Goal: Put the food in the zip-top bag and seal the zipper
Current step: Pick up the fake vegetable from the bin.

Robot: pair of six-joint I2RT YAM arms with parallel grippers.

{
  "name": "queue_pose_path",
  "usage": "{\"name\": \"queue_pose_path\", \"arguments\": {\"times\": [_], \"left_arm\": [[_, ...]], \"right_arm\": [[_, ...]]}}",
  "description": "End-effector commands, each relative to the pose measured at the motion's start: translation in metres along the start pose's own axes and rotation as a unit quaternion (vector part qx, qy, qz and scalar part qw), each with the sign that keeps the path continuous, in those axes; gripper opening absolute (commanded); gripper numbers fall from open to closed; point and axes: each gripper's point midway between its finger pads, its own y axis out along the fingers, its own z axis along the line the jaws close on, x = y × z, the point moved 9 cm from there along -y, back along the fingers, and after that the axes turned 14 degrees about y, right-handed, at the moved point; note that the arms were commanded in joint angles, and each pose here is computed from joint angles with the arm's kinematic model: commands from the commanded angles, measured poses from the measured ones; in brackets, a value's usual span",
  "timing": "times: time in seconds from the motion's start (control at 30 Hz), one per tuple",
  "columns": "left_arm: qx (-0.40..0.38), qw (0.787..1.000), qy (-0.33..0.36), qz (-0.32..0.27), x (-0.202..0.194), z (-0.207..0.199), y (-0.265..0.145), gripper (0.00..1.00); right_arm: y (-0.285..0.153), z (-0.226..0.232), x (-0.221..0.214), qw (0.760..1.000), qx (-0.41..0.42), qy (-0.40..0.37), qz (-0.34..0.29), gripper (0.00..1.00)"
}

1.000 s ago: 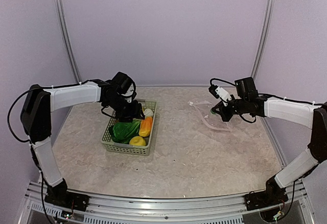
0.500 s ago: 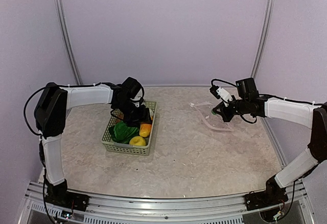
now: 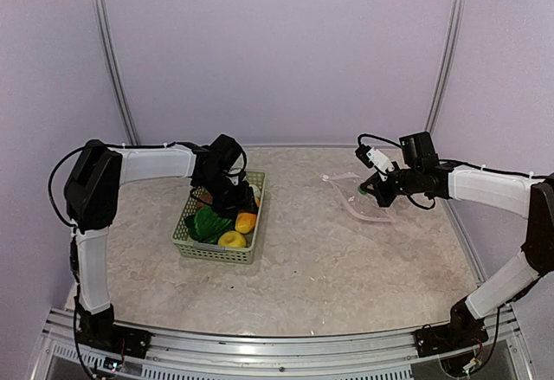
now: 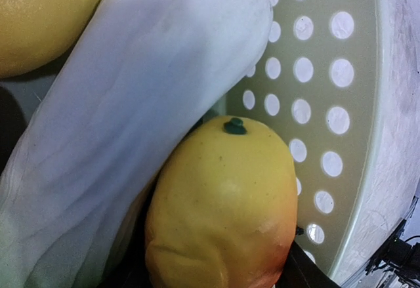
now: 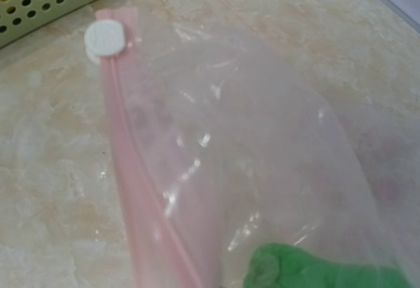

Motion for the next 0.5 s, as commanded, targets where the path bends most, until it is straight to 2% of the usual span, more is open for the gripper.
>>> {"name": "queue_pose_path", "arguments": {"times": [0.0,0.23,0.47], "left_arm": [[-0.005,1.000,-0.001,-0.001,0.001,-0.003,-0.004,0.50],[0.008,0.998,0.022,-0.056,0.005,-0.013,-0.054,0.42],[0.019,0.997,0.022,-0.074,0.005,-0.009,-0.078,0.38]], "right_arm": [[-0.003,-0.002,-0.001,1.000,0.002,0.002,-0.005,0.00],[-0.002,-0.003,-0.001,1.000,-0.001,0.002,-0.003,0.00],[-0.004,-0.003,-0.001,1.000,0.000,0.003,-0.006,0.00]]}}
